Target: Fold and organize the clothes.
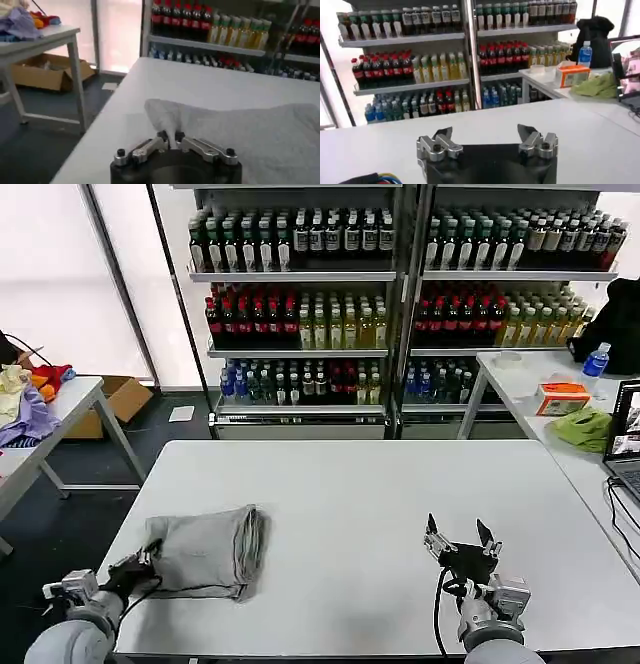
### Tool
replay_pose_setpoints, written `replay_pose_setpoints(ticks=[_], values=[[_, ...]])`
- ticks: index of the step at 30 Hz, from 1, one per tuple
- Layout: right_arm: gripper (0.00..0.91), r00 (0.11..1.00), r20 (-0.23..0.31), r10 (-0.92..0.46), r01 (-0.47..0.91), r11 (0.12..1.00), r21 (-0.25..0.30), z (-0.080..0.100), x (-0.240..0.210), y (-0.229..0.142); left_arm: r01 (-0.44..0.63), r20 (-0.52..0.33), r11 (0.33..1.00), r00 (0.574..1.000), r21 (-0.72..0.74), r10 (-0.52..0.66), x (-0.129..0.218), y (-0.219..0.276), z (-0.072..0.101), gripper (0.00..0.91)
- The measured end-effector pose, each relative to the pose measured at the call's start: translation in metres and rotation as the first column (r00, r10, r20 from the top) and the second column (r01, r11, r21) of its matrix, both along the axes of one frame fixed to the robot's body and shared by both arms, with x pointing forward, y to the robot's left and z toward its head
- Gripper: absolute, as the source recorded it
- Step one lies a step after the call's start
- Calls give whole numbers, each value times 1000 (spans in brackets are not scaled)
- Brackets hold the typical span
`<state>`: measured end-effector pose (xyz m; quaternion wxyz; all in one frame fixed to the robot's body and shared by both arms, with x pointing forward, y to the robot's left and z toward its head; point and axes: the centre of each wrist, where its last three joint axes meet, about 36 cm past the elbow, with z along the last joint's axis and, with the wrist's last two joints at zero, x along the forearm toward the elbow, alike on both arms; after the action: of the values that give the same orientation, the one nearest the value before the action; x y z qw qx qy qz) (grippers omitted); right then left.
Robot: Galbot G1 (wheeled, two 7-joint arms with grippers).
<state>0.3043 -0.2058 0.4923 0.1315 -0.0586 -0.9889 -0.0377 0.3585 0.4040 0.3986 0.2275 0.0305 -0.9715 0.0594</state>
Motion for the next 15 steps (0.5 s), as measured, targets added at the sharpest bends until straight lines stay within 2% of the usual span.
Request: replay_pose_setpoints(ticks=[6,9,15], values=[[907,1000,3,7,-7,1000,10,-1,2,2,-71,46,993,997,99,66,0,50,29,0],[907,1000,2,7,-7,1000,15,-2,3,2,-98,73,983,994,156,87,0,72,51,0],[907,1000,1,4,-4,1000,21,-4,5,1,-109,109,968,990,225,86,-3,86,79,0]])
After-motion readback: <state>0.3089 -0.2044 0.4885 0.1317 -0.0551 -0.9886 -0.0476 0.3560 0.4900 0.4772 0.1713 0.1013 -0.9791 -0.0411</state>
